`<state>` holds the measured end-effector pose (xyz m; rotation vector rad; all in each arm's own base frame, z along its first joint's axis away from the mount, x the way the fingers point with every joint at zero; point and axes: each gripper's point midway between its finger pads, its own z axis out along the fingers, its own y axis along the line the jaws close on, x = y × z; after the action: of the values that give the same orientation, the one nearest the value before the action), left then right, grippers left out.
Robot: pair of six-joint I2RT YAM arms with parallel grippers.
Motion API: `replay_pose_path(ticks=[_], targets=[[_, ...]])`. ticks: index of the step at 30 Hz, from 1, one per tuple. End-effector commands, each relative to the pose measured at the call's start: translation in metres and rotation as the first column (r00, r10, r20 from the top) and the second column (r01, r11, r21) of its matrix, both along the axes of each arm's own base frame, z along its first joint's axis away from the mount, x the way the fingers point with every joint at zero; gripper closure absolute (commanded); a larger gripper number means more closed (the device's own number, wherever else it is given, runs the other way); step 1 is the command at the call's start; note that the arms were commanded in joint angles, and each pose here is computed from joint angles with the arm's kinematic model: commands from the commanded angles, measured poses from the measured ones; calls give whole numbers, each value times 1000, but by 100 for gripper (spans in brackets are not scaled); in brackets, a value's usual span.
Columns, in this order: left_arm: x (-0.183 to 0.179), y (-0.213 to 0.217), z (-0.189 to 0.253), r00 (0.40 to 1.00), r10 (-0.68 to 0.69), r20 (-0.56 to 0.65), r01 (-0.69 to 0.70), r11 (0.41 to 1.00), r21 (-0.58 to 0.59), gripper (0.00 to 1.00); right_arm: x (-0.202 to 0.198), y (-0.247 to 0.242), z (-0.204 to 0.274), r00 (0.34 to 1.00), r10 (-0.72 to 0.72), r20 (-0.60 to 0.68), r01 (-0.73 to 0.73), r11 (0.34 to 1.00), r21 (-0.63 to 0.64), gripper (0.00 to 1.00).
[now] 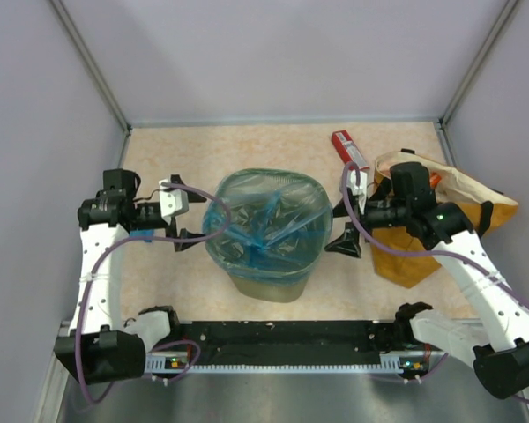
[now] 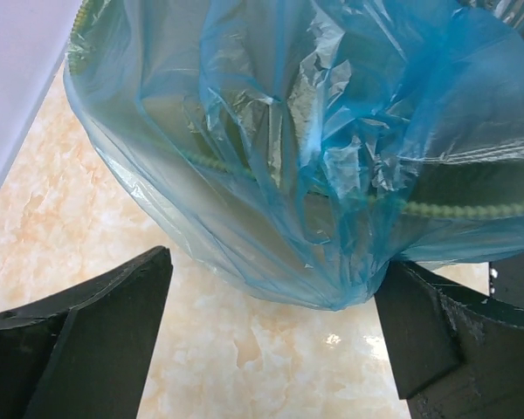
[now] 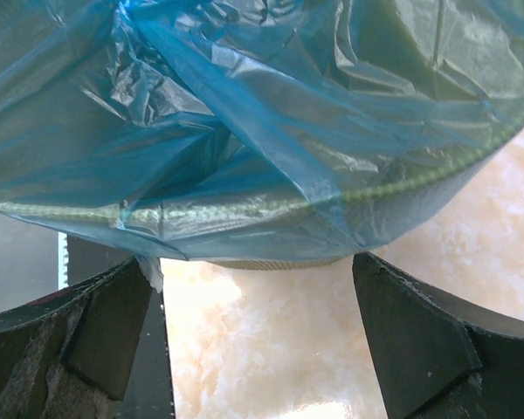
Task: Put the trash bags into the trash bin
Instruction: Place the trash bag in the trash bin.
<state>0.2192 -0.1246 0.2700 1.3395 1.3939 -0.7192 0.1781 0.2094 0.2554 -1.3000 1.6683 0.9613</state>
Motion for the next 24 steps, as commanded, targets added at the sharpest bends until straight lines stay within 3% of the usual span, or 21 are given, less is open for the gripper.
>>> replay_pose_path(ticks=[1, 9, 16, 24], targets=[[-12, -5, 8, 998, -37, 44, 38, 999, -20, 1, 0, 15, 25, 995, 67, 80, -72, 996, 61, 5], [-18, -15, -10, 996, -93, 2, 92, 989, -119, 1, 1, 33, 5, 992, 117, 47, -120, 990, 79, 9], [-15, -23, -34, 989, -141, -38, 132, 974, -182, 3, 6, 42, -22, 992, 128, 21, -129, 989, 67, 24], [-1, -26, -51, 983, -168, -80, 145, 960, -240, 5, 23, 55, -34, 992, 121, 18, -122, 991, 52, 30]])
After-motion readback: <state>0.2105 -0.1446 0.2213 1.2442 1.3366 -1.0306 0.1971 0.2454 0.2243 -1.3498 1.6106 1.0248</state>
